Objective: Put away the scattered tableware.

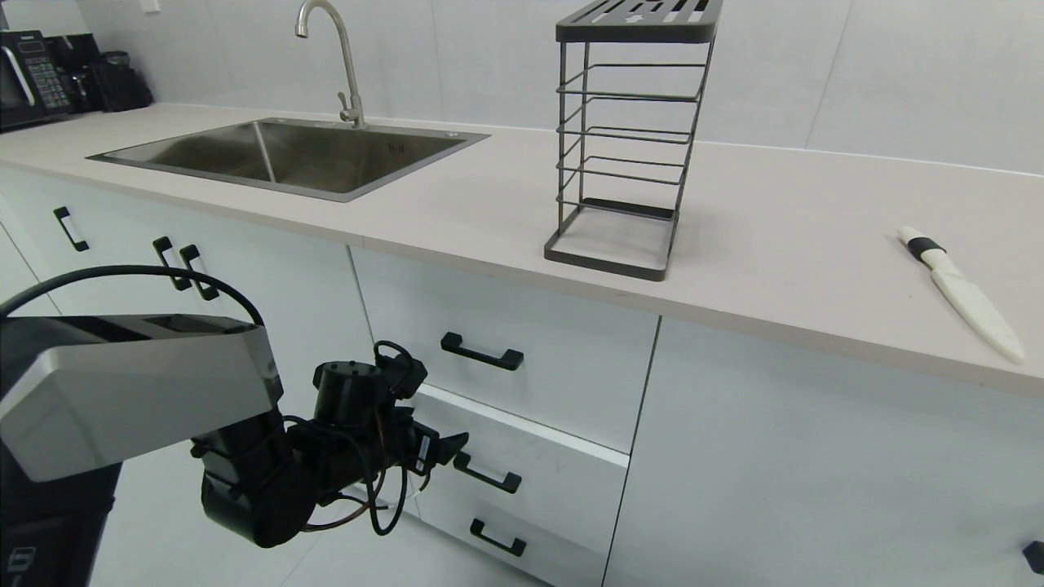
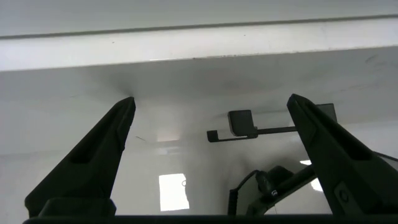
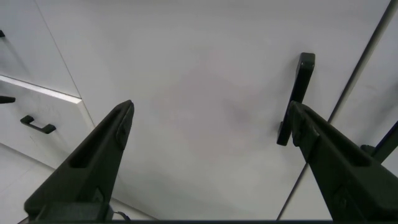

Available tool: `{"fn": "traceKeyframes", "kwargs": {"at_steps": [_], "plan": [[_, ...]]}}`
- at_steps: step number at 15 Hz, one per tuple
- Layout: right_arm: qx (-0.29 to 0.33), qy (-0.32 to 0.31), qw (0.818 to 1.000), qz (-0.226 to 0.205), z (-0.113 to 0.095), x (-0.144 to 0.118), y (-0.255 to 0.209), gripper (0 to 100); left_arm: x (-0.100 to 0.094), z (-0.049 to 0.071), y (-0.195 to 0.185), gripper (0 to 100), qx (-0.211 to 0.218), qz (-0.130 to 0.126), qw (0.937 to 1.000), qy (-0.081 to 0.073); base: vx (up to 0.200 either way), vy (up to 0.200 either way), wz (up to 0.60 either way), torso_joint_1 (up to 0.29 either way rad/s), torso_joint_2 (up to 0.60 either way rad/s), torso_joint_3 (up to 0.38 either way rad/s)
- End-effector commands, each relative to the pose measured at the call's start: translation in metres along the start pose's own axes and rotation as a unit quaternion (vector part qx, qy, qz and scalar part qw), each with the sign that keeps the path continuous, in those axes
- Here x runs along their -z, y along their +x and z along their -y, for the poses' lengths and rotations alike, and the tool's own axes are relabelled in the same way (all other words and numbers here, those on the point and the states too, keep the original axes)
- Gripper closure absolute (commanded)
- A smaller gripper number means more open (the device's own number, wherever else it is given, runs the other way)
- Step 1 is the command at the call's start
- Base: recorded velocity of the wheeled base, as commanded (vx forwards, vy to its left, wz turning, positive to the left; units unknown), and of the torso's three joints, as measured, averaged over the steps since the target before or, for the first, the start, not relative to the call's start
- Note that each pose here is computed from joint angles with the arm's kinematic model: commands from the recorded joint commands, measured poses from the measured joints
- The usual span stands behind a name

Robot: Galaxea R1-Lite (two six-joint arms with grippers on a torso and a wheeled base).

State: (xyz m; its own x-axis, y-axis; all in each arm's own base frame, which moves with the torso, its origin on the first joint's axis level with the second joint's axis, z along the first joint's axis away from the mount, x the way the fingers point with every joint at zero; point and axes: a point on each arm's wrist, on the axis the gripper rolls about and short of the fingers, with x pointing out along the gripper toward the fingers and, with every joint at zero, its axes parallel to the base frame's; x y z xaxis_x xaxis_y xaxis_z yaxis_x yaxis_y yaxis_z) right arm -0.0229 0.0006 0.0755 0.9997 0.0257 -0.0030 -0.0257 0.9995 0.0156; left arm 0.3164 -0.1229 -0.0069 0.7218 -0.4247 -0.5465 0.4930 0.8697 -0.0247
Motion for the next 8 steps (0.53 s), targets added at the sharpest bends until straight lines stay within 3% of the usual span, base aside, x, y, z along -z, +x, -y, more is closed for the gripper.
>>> {"fn": "traceKeyframes", "kwargs": {"at_steps": [1, 6, 8], "plan": [[0.000, 0.000, 1.000, -0.001, 0.0000, 0.0000, 0.0001, 0, -0.0015, -0.0015, 0.0043, 0, -0.001, 0.004, 1.0000, 0.000, 0.000, 0.000, 0.00, 0.000, 0.00, 0.000], [0.000, 0.000, 1.000, -0.001, 0.0000, 0.0000, 0.0001, 0, -0.0083, -0.0030, 0.0080, 0, -0.003, 0.018, 0.9998, 0.002, 0.000, 0.000, 0.00, 0.000, 0.00, 0.000], [0.000, 0.000, 1.000, -0.001, 0.0000, 0.0000, 0.0001, 0, -0.0053, -0.0024, 0.0053, 0, -0.002, 0.012, 0.9999, 0.002, 0.000, 0.000, 0.00, 0.000, 0.00, 0.000]]}}
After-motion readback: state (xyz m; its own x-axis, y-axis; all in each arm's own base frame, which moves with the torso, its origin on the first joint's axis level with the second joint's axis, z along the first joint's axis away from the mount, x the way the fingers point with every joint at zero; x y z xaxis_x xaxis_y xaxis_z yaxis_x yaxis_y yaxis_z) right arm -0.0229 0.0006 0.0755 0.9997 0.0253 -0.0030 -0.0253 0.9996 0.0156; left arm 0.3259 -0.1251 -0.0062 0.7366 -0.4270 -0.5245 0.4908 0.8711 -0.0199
